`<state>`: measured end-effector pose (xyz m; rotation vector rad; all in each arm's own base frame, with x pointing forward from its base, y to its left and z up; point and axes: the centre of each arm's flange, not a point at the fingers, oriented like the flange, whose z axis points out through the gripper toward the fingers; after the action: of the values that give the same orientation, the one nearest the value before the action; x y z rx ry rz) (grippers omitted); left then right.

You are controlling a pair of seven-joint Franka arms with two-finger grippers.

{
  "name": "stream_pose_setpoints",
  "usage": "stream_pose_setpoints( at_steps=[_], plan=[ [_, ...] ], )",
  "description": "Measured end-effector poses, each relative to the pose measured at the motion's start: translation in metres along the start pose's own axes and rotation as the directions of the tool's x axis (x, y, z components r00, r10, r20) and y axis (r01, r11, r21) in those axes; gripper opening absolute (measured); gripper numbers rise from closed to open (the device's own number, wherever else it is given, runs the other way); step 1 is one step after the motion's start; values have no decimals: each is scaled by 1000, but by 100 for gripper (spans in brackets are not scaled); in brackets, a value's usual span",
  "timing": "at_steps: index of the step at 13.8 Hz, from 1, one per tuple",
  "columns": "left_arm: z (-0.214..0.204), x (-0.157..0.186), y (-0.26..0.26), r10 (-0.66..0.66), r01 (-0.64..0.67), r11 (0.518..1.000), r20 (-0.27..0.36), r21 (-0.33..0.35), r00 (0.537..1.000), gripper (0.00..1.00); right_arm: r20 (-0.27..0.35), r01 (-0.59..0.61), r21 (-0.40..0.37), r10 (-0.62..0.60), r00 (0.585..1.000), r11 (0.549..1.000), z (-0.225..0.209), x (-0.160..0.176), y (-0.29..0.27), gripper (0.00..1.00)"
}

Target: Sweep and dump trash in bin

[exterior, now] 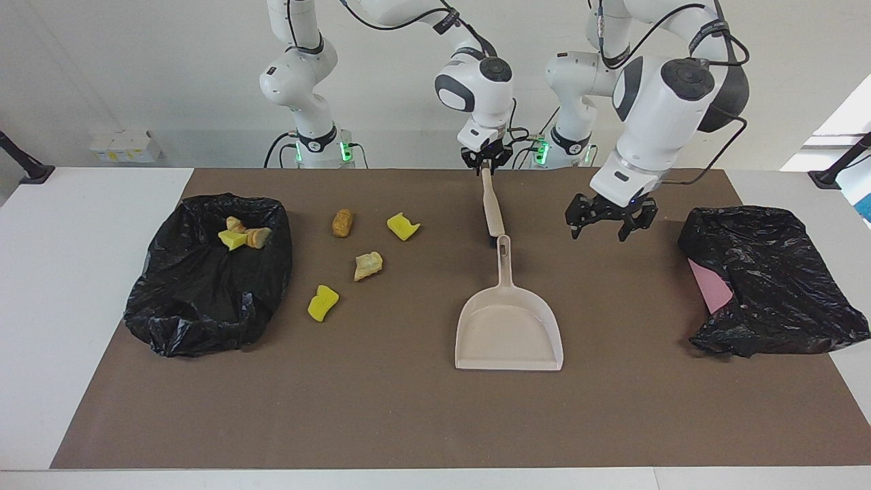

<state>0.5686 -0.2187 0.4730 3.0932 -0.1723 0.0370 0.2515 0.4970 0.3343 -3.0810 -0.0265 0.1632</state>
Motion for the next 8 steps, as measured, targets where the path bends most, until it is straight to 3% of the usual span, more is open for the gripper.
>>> stream_pose_setpoints(
  at_steps=[3,8],
  plan=[
    [48,-2,44,28,-28,1000,0,-6,1000,100,-19,-43,12,43,999,999,-15,1,2,26],
    [107,-33,84,81,-81,997,-5,-10,997,100,-83,-171,-92,164,983,981,-26,-9,22,26]
  ],
)
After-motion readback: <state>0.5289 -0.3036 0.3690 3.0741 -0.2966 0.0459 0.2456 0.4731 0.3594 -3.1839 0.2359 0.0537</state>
